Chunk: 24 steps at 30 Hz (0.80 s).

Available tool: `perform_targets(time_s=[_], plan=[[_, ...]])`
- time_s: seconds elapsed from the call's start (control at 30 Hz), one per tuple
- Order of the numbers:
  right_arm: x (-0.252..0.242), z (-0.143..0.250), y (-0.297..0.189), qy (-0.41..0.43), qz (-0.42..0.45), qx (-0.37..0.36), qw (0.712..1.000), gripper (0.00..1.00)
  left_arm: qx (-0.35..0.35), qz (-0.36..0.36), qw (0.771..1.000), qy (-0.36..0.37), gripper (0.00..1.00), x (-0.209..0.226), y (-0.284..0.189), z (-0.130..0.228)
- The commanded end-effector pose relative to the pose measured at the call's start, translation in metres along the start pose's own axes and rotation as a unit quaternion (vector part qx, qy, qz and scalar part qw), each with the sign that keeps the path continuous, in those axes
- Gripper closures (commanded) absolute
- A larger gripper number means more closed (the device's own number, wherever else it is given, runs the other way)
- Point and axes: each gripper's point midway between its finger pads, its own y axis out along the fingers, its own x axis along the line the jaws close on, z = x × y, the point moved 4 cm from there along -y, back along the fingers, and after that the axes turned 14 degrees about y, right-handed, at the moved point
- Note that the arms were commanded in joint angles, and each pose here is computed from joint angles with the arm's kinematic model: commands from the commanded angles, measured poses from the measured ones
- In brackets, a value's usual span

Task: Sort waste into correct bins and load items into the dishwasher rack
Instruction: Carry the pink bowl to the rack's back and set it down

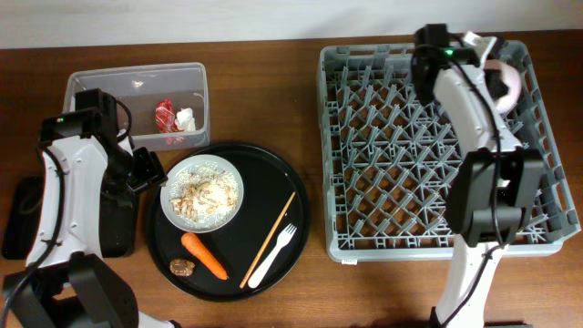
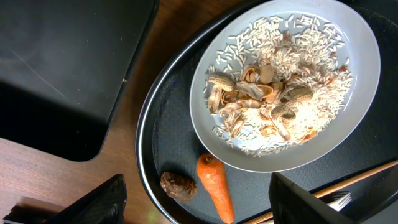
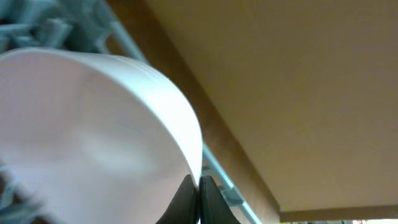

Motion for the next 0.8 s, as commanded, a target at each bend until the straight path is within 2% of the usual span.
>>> perform_targets(time_s=[0.0, 0.23, 0.27, 0.3, 0.37, 0.4, 0.47, 0.6, 0.77], plan=[[0.023, 0.016, -0.015, -0.012, -0.052, 0.022, 0.998, 0.96, -0.017, 0.001, 1.0, -0.006, 0.27, 0.0, -0.009, 0.0], [0.034, 0.027, -0.038, -0.044, -0.081, 0.026, 0.995, 0.96, -0.018, 0.001, 1.0, -0.006, 0.27, 0.0, -0.009, 0.0], [0.038, 0.032, -0.045, -0.056, -0.095, 0.035, 0.993, 0.93, -0.019, 0.001, 1.0, -0.006, 0.27, 0.0, -0.009, -0.001], [0.041, 0.037, -0.05, -0.066, -0.106, 0.042, 0.991, 0.86, -0.019, 0.001, 1.0, -0.006, 0.27, 0.0, -0.009, -0.001], [0.045, 0.044, -0.061, -0.08, -0.123, 0.051, 0.988, 0.79, -0.019, 0.001, 1.0, -0.006, 0.27, 0.0, -0.009, -0.001], [0.046, 0.045, -0.065, -0.085, -0.128, 0.051, 0.987, 0.69, -0.019, 0.001, 1.0, -0.006, 0.27, 0.0, -0.009, -0.001], [0.044, 0.047, -0.072, -0.094, -0.132, 0.05, 0.986, 0.25, -0.019, 0.001, 1.0, -0.006, 0.27, 0.0, -0.009, -0.001], [0.032, 0.041, -0.084, -0.095, -0.138, 0.045, 0.985, 0.18, -0.019, 0.001, 1.0, -0.006, 0.27, 0.0, -0.009, -0.001], [0.007, 0.02, -0.086, -0.051, -0.159, 0.05, 0.985, 0.12, -0.019, 0.001, 1.0, -0.006, 0.27, 0.0, -0.009, -0.001]])
